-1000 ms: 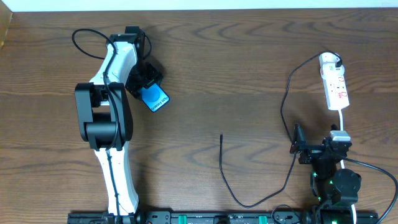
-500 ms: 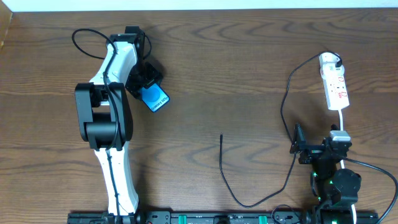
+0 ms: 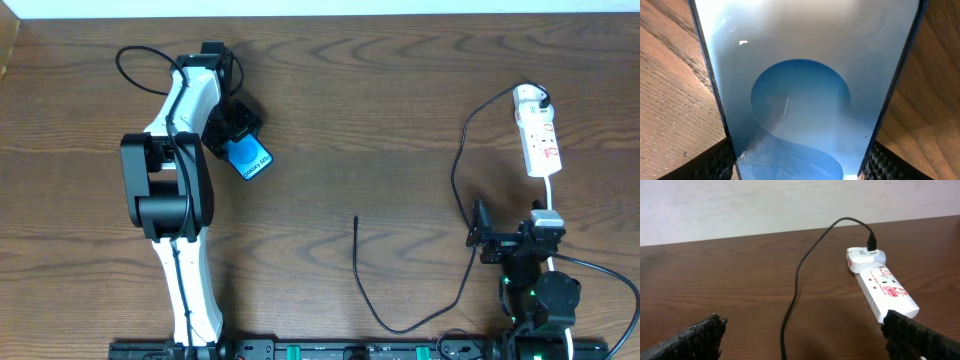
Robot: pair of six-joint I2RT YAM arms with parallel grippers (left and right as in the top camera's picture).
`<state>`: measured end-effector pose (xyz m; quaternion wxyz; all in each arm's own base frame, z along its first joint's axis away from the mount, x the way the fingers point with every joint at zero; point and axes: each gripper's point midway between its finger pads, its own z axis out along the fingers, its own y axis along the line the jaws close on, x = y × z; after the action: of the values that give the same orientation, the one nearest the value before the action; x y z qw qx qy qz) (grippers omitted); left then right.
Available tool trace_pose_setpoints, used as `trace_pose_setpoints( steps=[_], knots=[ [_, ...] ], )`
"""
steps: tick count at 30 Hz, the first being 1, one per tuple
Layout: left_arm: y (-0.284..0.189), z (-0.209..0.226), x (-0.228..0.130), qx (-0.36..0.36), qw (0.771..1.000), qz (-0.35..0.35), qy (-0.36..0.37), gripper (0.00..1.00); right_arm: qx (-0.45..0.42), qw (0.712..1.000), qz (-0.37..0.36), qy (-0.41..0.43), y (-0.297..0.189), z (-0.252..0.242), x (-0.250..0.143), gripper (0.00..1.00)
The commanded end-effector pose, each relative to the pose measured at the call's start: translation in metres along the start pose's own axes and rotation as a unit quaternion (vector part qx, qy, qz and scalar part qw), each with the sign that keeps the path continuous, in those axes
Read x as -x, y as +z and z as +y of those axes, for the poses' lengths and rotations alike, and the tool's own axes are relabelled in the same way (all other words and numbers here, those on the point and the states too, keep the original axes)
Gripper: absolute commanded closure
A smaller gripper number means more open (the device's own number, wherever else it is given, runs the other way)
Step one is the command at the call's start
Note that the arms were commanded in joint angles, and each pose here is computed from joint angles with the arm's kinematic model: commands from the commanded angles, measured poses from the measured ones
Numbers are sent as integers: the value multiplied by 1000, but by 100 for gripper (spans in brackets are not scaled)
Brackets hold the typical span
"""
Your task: Plug charger to phone and switch on socket
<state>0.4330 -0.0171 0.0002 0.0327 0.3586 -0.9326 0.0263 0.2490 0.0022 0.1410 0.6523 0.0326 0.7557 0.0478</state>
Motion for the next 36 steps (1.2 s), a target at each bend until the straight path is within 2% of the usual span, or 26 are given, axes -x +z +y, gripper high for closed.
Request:
trace_pose_setpoints(
  steps=[1,36],
  knots=[
    [-12,1,8,0,1000,-23,1,79,-1,1000,2,0,0,0,-1,1],
    [-46,-4,12,-25,998,-55,17,85,-1,1000,2,0,0,0,-1,1]
  ],
)
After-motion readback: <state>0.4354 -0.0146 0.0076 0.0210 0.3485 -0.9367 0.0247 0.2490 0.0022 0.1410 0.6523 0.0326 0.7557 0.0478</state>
